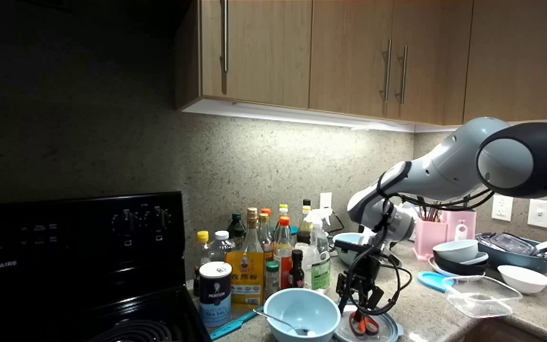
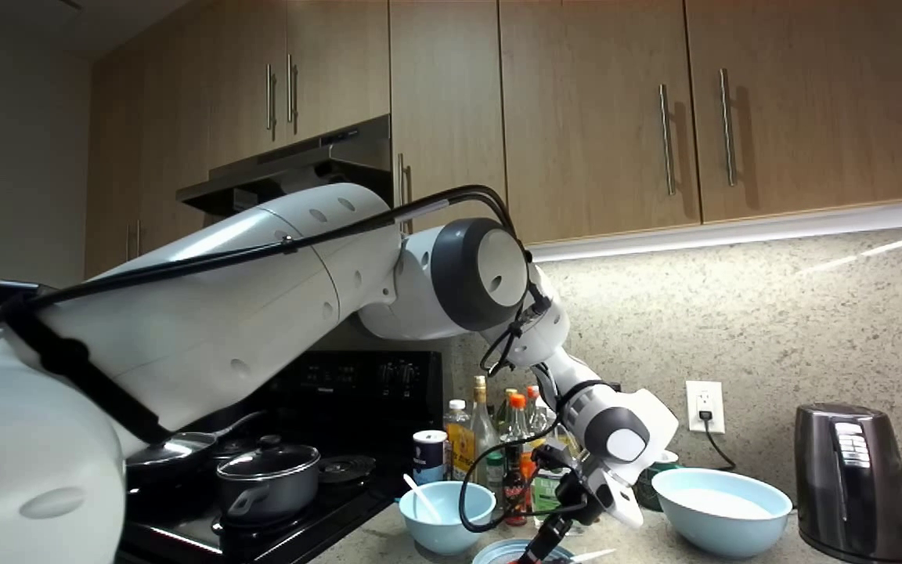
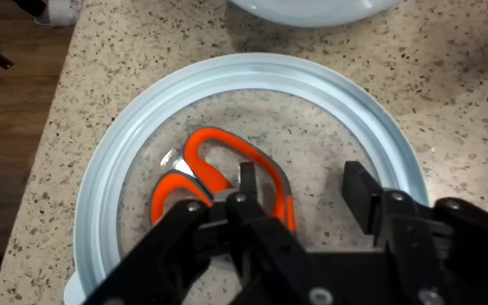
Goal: Put the pair of scissors onto the lid on the left
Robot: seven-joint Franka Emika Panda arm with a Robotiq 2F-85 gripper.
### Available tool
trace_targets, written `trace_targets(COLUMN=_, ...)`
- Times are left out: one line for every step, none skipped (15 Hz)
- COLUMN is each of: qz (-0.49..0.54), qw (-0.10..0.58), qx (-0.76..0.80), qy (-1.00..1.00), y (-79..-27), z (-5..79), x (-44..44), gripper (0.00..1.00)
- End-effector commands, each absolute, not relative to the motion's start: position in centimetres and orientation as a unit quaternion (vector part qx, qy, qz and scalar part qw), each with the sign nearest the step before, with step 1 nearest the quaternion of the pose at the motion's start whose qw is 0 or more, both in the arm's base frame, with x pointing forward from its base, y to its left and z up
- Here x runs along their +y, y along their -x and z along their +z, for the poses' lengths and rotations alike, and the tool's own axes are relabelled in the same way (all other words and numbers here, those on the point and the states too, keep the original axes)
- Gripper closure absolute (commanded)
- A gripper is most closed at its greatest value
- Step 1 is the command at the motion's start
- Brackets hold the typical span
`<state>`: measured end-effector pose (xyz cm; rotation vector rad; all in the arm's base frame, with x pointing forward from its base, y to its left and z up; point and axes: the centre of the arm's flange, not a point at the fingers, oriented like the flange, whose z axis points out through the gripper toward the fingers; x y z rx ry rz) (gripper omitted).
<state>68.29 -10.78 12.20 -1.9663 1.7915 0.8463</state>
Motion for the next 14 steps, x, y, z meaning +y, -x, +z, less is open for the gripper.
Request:
trace_targets(qz=0.259, qw=0.178, qx=0.645, qy=0.696, y=-66.3, z=14.4, x=-11.3, gripper=0.13)
trace_targets(qz=0.245, qw=0.181, qx=0.650, qy=0.696, y=-66.1, z=14.9, x=-11.5, gripper=0.06)
trace_targets(qz=0.232, qw=0.182, qx=0.654, qy=0.696, y=-65.9, z=15.4, x=-11.8, gripper=0.02)
trace_targets(qz=0.220, qw=0.185, qx=0.659, qy=0.695, y=-65.7, z=15.8, x=-12.0, gripper=0.00)
trace_targets(qz=0.210, qw=0.186, qx=0.664, qy=0.693, y=-65.6, z=16.2, x=-12.3, gripper=0.00)
trace_targets(qz=0.201, qw=0.188, qx=0.668, qy=0.692, y=-65.5, z=16.6, x=-12.6, gripper=0.00)
trace_targets(qz=0.193, qw=0.189, qx=0.671, qy=0.690, y=-65.3, z=17.0, x=-12.7, gripper=0.00)
trace_targets(qz=0.188, qw=0.189, qx=0.673, qy=0.689, y=-65.1, z=17.4, x=-12.9, gripper=0.00)
trace_targets(qz=0.181, qw=0.190, qx=0.677, qy=0.688, y=-64.8, z=17.7, x=-13.0, gripper=0.00)
trace_targets(qz=0.174, qw=0.190, qx=0.680, qy=0.686, y=-64.4, z=18.1, x=-13.1, gripper=0.00)
trace_targets(qz=0.165, qw=0.190, qx=0.685, qy=0.684, y=-64.0, z=18.4, x=-13.1, gripper=0.00)
trace_targets(qz=0.155, qw=0.191, qx=0.689, qy=0.682, y=-63.5, z=18.7, x=-13.1, gripper=0.00)
trace_targets(qz=0.141, qw=0.192, qx=0.695, qy=0.679, y=-63.0, z=19.1, x=-13.1, gripper=0.00)
trace_targets(qz=0.126, qw=0.192, qx=0.702, qy=0.674, y=-62.4, z=19.5, x=-13.1, gripper=0.00)
